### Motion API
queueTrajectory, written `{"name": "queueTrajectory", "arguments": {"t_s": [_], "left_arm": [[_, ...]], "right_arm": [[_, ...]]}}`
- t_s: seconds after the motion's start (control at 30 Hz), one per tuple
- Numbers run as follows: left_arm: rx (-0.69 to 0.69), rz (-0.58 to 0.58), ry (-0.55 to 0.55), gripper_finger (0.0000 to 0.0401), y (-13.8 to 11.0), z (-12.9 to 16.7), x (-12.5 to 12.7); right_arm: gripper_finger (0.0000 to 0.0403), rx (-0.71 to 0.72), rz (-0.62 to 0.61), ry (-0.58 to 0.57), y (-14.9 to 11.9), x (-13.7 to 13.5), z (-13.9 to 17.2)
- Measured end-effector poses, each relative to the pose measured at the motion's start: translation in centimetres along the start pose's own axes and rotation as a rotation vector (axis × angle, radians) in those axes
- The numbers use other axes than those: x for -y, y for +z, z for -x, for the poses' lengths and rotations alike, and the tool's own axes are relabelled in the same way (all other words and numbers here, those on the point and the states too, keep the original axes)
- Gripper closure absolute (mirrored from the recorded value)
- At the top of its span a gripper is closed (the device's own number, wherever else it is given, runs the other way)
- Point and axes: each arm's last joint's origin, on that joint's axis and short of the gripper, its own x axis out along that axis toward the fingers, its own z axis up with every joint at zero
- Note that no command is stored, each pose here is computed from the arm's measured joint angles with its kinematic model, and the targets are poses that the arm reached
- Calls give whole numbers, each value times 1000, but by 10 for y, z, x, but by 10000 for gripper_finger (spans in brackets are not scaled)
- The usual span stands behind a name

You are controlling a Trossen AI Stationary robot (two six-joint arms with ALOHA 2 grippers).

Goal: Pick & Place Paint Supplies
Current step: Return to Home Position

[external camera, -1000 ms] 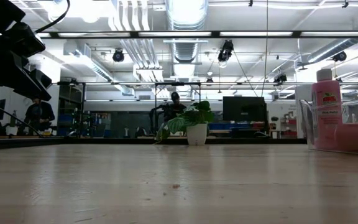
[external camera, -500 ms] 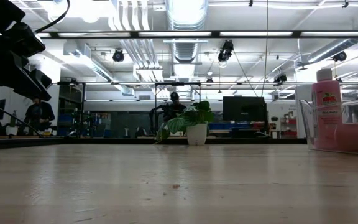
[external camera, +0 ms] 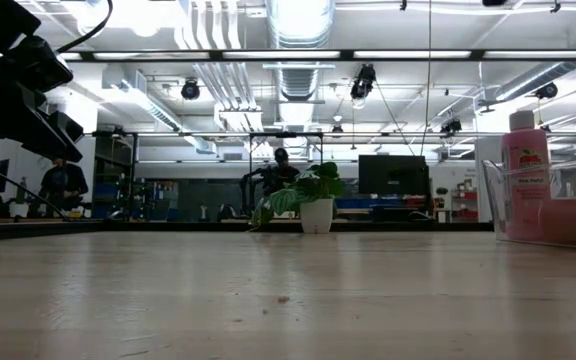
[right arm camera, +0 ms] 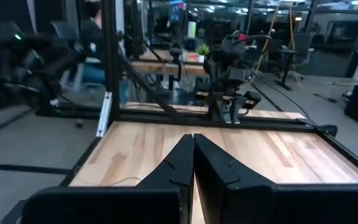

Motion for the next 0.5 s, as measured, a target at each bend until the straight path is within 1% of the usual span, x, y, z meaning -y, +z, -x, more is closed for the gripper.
{"name": "queueTrajectory", "arguments": {"t_s": [0.07, 0.13, 0.27, 0.4, 0.5], "left_arm": [[0, 0, 0, 252, 0, 0, 0], [0, 0, 0, 252, 0, 0, 0], [0, 0, 0, 252, 0, 0, 0], [0, 0, 0, 252, 0, 0, 0], [0, 0, 0, 252, 0, 0, 0]], "right_arm": [[395, 15, -21, 26, -4, 9, 13], [395, 38, -54, 78, -8, 18, 26], [395, 67, -72, 129, -26, 33, 49], [395, 107, -15, 147, -47, 47, 67], [395, 165, 97, 209, -57, 53, 77]]}}
